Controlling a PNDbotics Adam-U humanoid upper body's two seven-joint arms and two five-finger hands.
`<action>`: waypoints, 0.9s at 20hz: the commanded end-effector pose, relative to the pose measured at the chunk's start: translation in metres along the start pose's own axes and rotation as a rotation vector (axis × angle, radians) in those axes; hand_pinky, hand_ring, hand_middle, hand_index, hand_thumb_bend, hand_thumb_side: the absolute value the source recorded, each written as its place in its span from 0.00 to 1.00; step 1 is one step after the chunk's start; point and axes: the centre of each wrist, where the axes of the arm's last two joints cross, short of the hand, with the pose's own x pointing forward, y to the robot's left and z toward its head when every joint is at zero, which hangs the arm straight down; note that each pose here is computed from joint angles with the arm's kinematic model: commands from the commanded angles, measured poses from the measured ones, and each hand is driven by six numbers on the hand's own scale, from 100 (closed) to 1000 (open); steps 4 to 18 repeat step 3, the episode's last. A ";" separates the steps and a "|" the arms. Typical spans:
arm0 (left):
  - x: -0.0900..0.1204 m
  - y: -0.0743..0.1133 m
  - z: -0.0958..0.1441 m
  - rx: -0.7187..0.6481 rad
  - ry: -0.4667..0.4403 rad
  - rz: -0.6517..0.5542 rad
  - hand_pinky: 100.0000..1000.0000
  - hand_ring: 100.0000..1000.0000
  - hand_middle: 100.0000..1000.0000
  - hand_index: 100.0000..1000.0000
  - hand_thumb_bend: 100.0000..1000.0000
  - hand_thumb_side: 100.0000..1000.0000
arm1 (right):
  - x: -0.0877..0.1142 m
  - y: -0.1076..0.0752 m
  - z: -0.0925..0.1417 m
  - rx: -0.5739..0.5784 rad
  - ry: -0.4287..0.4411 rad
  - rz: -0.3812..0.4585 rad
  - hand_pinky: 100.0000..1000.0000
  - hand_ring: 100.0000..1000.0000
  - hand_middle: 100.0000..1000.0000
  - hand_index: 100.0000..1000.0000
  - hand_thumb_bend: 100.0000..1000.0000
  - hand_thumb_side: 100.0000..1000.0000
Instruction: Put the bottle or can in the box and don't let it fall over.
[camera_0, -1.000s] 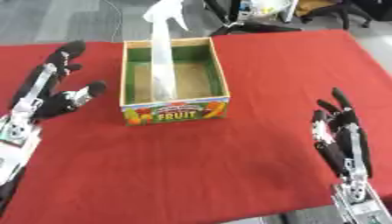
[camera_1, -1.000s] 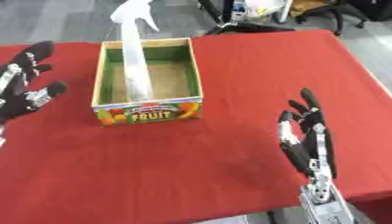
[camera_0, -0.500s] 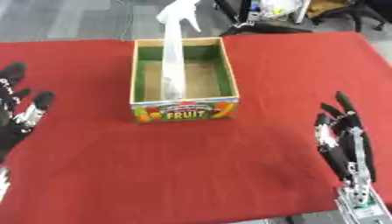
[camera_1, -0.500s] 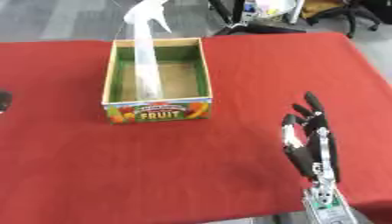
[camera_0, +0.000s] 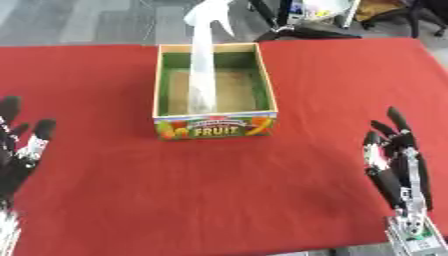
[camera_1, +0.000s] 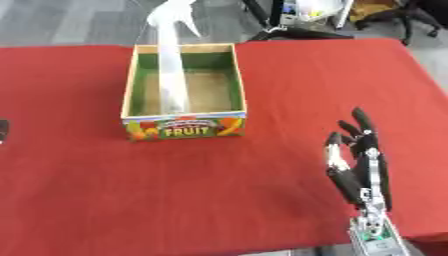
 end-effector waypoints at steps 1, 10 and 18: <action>0.003 0.003 -0.003 0.009 -0.020 -0.003 0.91 1.00 0.96 0.90 0.67 0.59 | 0.003 -0.007 -0.007 0.002 -0.027 0.021 0.78 0.86 1.00 0.96 0.00 0.41; 0.002 0.001 -0.003 0.006 -0.021 0.008 0.91 1.00 0.96 0.90 0.67 0.60 | 0.004 -0.007 -0.007 0.000 -0.027 0.020 0.78 0.86 1.00 0.96 0.00 0.41; 0.002 0.001 -0.003 0.006 -0.021 0.008 0.91 1.00 0.96 0.90 0.67 0.60 | 0.004 -0.007 -0.007 0.000 -0.027 0.020 0.78 0.86 1.00 0.96 0.00 0.41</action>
